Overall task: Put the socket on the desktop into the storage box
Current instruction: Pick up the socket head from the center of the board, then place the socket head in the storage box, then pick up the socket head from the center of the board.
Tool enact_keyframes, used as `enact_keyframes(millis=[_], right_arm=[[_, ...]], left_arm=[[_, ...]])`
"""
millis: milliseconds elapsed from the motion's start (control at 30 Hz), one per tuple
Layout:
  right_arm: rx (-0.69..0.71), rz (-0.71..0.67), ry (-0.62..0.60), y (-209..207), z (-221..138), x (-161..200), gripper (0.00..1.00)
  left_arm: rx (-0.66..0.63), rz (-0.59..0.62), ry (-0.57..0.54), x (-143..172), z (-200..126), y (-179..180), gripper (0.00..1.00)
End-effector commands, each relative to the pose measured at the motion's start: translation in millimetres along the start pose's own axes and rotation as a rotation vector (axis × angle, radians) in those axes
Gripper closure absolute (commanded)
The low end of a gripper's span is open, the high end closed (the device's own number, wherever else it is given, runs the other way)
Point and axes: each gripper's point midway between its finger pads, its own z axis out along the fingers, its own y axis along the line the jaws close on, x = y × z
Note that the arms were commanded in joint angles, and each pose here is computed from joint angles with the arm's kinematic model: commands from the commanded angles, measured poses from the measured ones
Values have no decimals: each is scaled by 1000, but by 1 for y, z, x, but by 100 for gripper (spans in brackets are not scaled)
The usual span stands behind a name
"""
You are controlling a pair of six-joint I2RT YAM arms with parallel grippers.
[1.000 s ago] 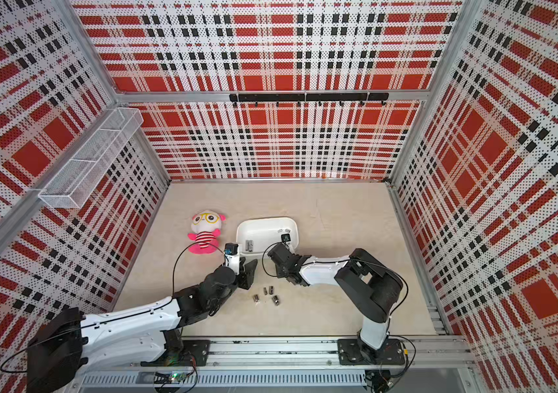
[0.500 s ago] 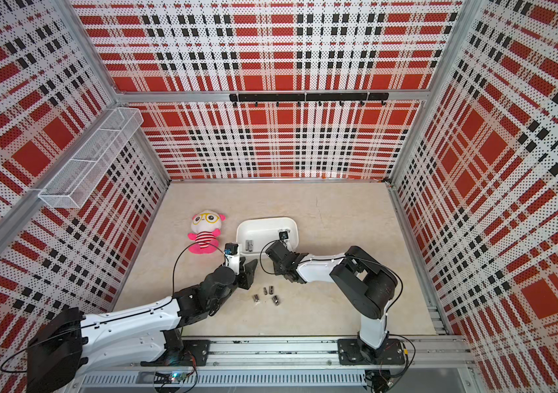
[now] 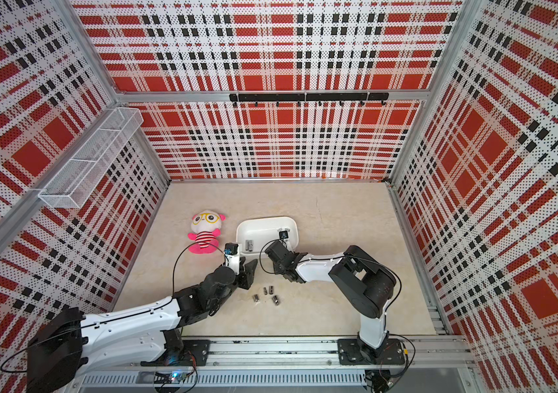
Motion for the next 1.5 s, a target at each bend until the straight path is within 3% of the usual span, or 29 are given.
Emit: enact_keyframes(millis=[0,233,467,700,800,933,1100,1467], right_arm=[[53,-24,124,-20,4,38,76],[29,-5,101,-23,-15,33,83],[-2,17,3,-30,-54,10,84],[-70,40,-148,-17,-110,-59,83],[-127,66,-167,-4,-117,-91,83],[-115,86,-159,0,-100,-126,83],[-111,101,-104,1,-61,-144,82],[-40,60,21,-6,0,-120,74]], left_arm=[[2,1,-3,0,0,-2,49],[-9,-7,-21,-5,-4,2,49],[-23,-17,-42,-9,-7,6,49],[-47,-27,-56,-12,-9,12,49],[-54,-28,-61,-12,-9,13,49],[-62,-33,-64,-12,-10,15,49],[-72,-33,-65,-11,-7,18,49],[-85,-28,-51,-8,-5,20,49]])
